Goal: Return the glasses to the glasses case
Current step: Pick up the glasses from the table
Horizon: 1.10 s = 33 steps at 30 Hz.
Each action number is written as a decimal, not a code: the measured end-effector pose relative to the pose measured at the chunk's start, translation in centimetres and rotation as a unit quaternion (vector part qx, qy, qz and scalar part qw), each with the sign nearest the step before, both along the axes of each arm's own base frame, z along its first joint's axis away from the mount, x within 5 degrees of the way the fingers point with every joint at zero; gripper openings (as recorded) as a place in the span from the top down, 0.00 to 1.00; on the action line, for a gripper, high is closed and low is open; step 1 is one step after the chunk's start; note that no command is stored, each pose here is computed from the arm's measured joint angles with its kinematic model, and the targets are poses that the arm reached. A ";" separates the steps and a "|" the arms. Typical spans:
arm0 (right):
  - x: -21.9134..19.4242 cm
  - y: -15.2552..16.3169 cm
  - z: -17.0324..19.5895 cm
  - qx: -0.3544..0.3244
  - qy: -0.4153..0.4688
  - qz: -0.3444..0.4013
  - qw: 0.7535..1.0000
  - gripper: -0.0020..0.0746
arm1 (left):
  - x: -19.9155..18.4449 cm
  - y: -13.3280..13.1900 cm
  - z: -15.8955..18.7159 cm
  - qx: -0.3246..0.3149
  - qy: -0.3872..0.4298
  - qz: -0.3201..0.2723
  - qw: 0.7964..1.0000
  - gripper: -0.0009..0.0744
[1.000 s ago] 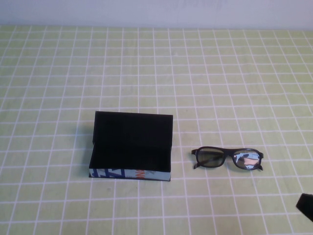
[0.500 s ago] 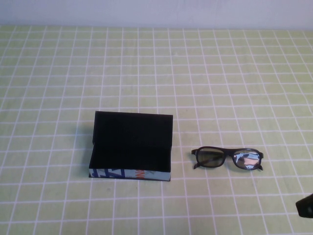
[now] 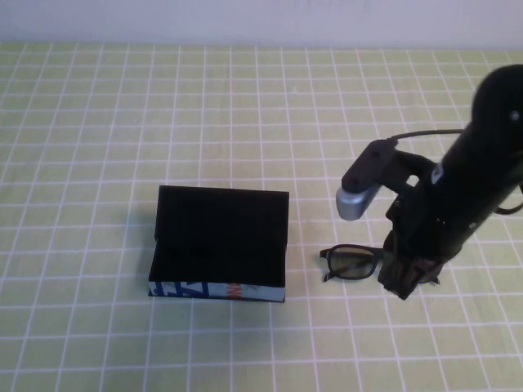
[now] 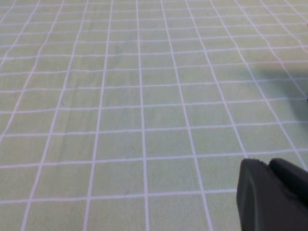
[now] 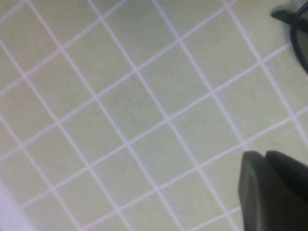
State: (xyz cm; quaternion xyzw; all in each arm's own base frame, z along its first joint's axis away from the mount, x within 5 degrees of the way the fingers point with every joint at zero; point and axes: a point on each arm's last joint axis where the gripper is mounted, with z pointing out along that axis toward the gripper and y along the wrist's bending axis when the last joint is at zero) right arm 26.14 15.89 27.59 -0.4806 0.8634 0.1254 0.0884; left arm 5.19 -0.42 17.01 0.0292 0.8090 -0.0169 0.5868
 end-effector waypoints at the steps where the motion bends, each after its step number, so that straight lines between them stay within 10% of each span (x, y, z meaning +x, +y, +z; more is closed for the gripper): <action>1: 0.8 0.2 -0.3 -0.015 0.001 0.019 1.000 0.99 | 0.0 0.0 0.0 0.000 0.000 0.000 1.000 0.99; 6: 3.6 0.7 -2.0 -0.072 -0.019 0.111 0.991 0.89 | 0.0 0.0 0.0 0.000 0.000 0.000 1.000 0.99; 15: 5.9 0.9 -3.2 -0.087 -0.103 0.238 0.962 0.42 | 0.0 0.0 0.0 0.000 0.000 0.000 1.000 0.99; 33: 8.6 0.5 -7.0 -0.086 -0.088 0.262 0.957 0.39 | 0.0 0.0 0.0 0.000 0.000 0.000 1.000 0.99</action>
